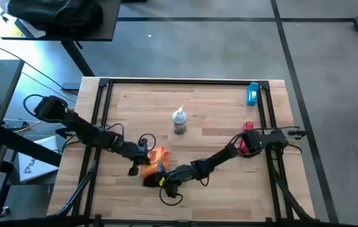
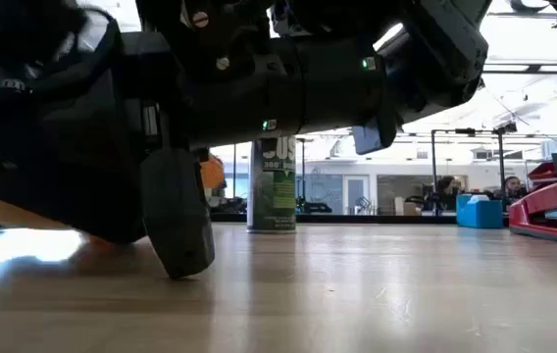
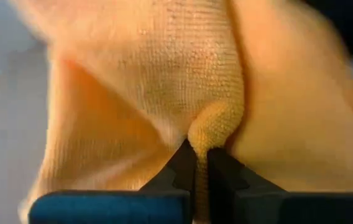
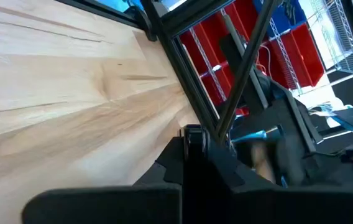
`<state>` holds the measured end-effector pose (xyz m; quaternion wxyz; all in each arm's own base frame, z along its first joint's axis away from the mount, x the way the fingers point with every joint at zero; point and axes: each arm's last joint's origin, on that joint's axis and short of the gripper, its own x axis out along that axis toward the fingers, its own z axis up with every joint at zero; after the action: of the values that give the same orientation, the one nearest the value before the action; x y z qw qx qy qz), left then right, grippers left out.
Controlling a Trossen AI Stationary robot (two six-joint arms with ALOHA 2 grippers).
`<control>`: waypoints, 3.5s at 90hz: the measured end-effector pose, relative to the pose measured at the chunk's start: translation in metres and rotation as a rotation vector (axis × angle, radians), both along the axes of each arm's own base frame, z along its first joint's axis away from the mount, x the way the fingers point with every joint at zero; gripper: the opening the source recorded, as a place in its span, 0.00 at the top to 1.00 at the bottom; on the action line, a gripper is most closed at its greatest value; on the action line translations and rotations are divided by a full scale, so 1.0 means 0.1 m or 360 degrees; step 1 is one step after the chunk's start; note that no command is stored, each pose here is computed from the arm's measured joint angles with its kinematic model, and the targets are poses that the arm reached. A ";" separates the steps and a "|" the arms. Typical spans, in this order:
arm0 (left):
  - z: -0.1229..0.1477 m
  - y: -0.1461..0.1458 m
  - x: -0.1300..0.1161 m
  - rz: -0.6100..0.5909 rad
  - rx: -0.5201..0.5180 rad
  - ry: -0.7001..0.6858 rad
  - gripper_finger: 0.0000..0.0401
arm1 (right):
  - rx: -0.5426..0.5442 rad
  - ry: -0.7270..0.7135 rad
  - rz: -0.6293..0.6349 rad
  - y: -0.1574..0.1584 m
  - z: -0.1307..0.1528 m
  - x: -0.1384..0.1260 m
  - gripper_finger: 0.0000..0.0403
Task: Apply microfiber cloth
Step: Wipe the black cellphone using the green microfiber cloth
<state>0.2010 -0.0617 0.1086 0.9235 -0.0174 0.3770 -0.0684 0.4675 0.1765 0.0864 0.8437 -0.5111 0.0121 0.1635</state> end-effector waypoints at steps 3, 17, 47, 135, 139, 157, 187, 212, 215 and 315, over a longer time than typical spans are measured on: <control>0.00 0.04 0.01 0.0020 0.0040 -0.0004 1.00 | -0.0006 0.0000 0.0002 0.00 0.00 0.00 1.00; -0.01 0.14 0.02 0.0071 0.0044 0.0031 1.00 | -0.0017 0.0010 -0.0009 0.00 -0.01 0.00 1.00; 0.17 -0.09 -0.10 -0.0064 -0.0137 -0.0035 1.00 | 0.0040 0.0410 0.0128 0.03 -0.01 0.03 1.00; 0.04 -0.14 -0.51 0.0184 -0.0198 -0.0360 0.81 | -0.0326 0.0836 -0.0108 0.32 0.55 0.21 1.00; 0.04 -0.14 -0.51 0.0177 -0.0201 -0.0356 0.76 | -0.0321 0.0820 -0.0105 0.35 0.58 0.21 1.00; 0.09 -0.14 -0.51 0.0092 -0.0200 -0.0398 0.55 | -0.0228 0.0747 -0.0200 0.46 0.77 0.23 1.00; 0.51 -0.19 -0.58 -0.0111 -0.0258 -0.0895 0.53 | 0.0133 0.0769 -0.0525 0.25 1.42 0.14 1.00; 0.71 -0.27 -0.64 0.0014 -0.0019 -0.1243 0.57 | -0.0183 0.0559 -0.0862 -0.01 1.81 0.07 1.00; 0.73 -0.27 -0.64 0.0033 -0.0053 -0.1274 0.58 | -0.0309 0.0558 -0.0882 -0.03 1.81 0.06 1.00; 0.82 -0.33 -0.44 -0.0132 -0.1605 -0.0624 0.59 | -0.1494 0.0190 -0.0430 0.45 1.66 0.16 1.00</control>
<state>0.1570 -0.0949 0.1902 0.8501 -0.4305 0.1184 -0.2791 0.4837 0.2215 0.2528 0.5337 -0.8199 0.1989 0.0586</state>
